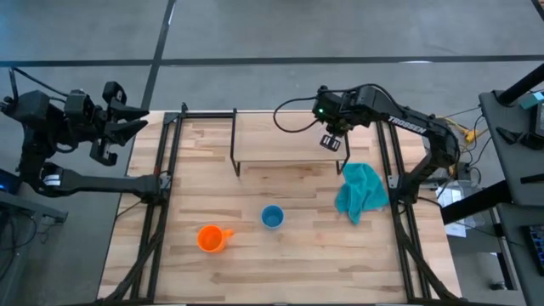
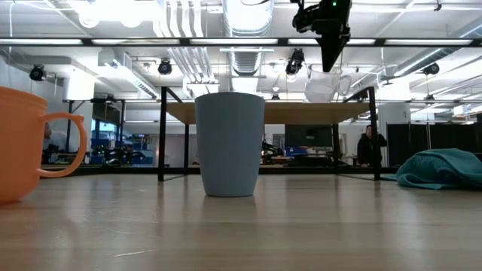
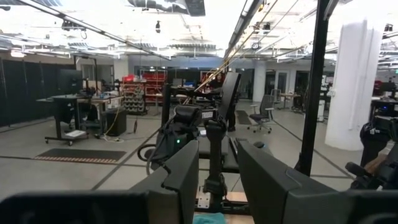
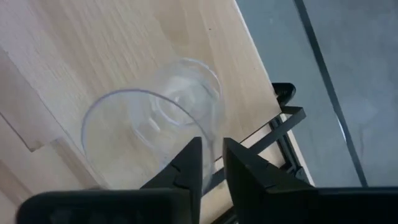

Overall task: Stack small to large cups/mugs on shelf
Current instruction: Put the transparent cup on the shelf

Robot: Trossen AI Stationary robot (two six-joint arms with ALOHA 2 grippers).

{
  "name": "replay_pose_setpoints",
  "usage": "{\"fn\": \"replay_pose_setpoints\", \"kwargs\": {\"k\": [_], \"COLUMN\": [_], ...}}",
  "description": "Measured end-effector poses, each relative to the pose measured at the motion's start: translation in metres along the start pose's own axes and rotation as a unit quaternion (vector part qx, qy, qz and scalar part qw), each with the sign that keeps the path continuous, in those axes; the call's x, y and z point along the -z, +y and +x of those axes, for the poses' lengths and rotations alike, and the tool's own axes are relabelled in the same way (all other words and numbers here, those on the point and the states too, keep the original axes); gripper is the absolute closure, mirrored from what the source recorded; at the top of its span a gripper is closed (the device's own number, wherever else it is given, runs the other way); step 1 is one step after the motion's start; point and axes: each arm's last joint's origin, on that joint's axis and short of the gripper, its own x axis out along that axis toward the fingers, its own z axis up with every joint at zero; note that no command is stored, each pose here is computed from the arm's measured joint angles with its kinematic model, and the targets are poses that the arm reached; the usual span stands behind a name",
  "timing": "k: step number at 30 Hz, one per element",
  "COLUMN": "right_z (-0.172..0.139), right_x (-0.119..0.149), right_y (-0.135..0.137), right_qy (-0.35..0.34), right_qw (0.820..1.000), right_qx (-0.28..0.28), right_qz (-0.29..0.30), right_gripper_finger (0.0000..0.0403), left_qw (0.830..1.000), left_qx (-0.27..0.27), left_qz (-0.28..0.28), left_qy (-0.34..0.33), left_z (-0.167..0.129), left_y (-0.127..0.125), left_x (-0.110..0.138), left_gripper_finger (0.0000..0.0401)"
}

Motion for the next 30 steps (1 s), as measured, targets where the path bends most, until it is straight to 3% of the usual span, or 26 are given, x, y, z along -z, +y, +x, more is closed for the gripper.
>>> {"fn": "replay_pose_setpoints", "kwargs": {"k": [5,11,20,30], "right_z": [0.007,0.003,-0.012,-0.007], "right_x": [-0.004,-0.004,-0.007,-0.007], "right_y": [0.003,0.002,-0.004,-0.003], "right_qy": [0.011,0.009,-0.022,-0.012], "right_qw": [1.000,1.000,1.000,1.000], "right_qx": [0.001,0.000,-0.001,0.001], "right_qz": [-0.004,-0.004,-0.019,-0.026], "right_gripper_finger": [0.0315,0.0308,0.0327,0.0360], "left_qw": [1.000,1.000,1.000,1.000], "left_qx": [0.000,0.000,0.000,0.000], "left_qz": [0.000,0.000,-0.001,-0.001], "left_qy": [0.000,0.004,0.006,0.006], "left_z": [0.000,0.000,0.000,0.000], "left_y": [0.000,0.000,0.000,0.000], "left_x": [0.000,0.001,0.001,0.001], "left_gripper_finger": [0.0302,0.0302,0.0302,0.0302]}}
